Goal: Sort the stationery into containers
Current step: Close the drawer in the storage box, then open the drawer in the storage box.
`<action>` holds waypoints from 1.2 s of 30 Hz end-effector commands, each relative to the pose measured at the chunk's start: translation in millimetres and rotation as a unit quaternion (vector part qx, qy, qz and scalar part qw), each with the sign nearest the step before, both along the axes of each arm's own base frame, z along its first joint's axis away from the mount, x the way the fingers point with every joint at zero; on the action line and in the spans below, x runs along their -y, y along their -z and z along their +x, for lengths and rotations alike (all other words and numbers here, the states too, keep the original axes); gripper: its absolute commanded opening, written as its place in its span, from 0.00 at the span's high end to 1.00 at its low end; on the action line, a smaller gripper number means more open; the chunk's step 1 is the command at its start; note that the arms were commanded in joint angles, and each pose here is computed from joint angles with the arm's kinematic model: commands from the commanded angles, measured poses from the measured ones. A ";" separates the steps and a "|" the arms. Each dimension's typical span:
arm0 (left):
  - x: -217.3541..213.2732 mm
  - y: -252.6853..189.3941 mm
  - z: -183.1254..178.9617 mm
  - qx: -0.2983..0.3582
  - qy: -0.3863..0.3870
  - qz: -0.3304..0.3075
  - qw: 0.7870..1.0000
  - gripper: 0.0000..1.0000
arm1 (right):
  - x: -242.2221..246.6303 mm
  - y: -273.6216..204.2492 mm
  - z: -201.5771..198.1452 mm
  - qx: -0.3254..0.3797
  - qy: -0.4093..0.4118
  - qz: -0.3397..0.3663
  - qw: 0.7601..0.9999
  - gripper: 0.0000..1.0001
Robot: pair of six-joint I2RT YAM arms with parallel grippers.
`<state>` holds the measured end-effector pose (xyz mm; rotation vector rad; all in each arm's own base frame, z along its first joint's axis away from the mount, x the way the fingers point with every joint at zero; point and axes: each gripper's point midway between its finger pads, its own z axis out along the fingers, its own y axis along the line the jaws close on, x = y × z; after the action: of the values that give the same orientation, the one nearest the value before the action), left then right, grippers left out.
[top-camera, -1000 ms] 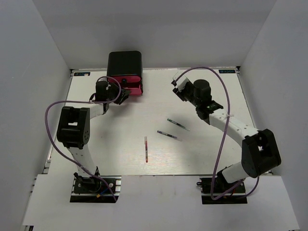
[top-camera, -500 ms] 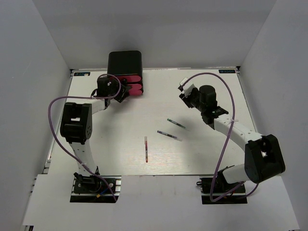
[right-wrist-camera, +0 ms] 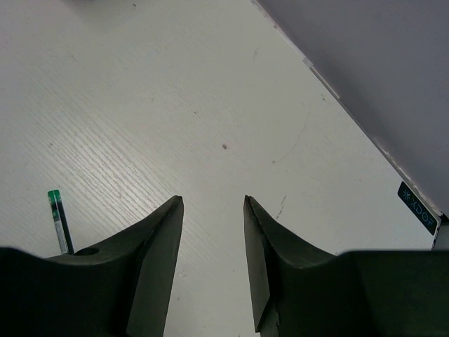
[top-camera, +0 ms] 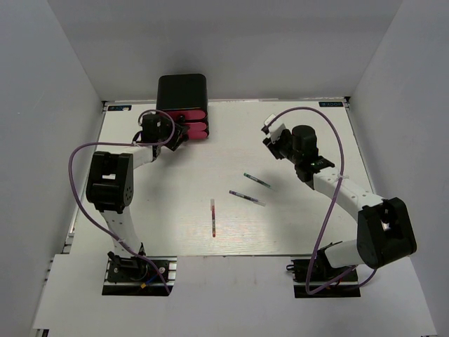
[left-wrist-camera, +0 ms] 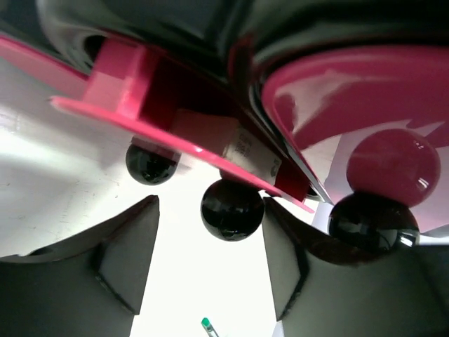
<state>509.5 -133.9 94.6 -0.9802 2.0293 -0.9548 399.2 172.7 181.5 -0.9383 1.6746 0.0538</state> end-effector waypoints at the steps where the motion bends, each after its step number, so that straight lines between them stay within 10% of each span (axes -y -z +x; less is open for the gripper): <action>1: -13.0 -28.1 1.3 0.023 -0.032 0.003 0.999 0.29 | -0.6 -15.0 -1.4 0.015 -0.001 0.020 1.000 0.54; 36: -16.7 -40.4 -0.7 0.043 -0.067 -0.037 0.996 0.02 | 3.2 -4.9 -7.7 0.003 -0.003 0.017 1.000 0.54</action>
<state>504.7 -121.6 96.8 -1.1223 1.9420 -0.9509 391.5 168.8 170.9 -0.9481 1.6967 0.0641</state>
